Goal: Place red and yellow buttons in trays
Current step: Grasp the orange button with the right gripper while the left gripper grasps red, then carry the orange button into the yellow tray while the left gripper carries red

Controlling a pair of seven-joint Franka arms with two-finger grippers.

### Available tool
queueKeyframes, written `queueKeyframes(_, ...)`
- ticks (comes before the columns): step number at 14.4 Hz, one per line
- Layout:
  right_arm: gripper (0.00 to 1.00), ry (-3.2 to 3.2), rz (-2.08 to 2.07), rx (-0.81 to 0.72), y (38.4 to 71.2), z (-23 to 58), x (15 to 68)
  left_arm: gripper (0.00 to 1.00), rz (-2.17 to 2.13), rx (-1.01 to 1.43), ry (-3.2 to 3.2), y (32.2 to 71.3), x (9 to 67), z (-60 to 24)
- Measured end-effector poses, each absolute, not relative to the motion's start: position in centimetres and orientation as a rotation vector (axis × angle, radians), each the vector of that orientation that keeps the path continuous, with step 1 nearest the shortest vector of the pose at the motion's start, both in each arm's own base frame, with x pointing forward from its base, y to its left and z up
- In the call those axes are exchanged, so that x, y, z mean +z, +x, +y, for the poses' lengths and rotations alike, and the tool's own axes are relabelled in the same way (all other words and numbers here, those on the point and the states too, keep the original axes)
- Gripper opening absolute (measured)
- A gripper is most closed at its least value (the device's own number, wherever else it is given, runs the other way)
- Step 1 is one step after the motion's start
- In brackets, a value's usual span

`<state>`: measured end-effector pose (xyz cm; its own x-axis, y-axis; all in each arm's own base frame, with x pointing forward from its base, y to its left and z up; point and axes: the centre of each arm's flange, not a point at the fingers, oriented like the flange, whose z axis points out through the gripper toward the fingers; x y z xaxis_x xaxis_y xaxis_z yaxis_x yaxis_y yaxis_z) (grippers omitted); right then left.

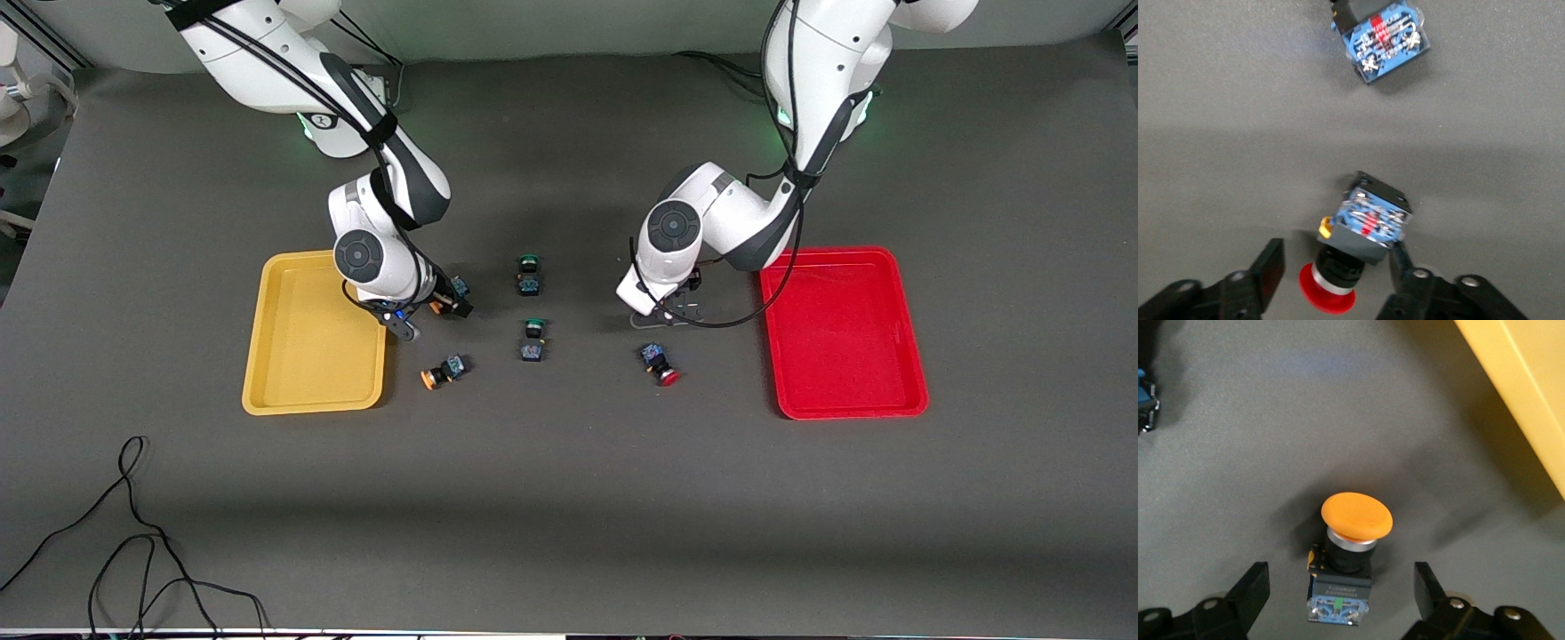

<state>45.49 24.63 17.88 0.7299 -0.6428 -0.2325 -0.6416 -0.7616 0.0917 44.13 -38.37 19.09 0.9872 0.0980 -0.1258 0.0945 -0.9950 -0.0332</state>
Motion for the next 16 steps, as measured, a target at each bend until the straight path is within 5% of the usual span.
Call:
queueKeyframes(1, 0.93, 2.92, -1.086, -0.389, 45.5, 24.6, 17.7, 0.71, -0.153, 0.192, -3.109, 44.3, 19.1, -38.3)
queueKeyframes(5, 0.47, 2.922, -1.095, -0.383, 45.1, 25.3, 17.3, 0.71, -0.173, 0.153, -3.141, 44.6, 18.5, -38.4)
queueKeyframes(6, 0.42, 2.922, -1.099, -0.381, 45.1, 25.4, 17.4, 0.69, -0.184, 0.149, -3.145, 44.6, 18.1, -38.5)
queueKeyframes(10, 0.42, 2.917, -1.085, -0.4, 45.4, 25.5, 20.2, 0.44, -0.213, 0.137, -3.155, 44.8, 17.9, -38.5)
queueKeyframes(16, 0.42, 2.949, -1.062, -0.418, 48.3, 14.6, 29.6, 0.44, -0.42, 0.168, -3.061, 48.6, 26.1, -35.9)
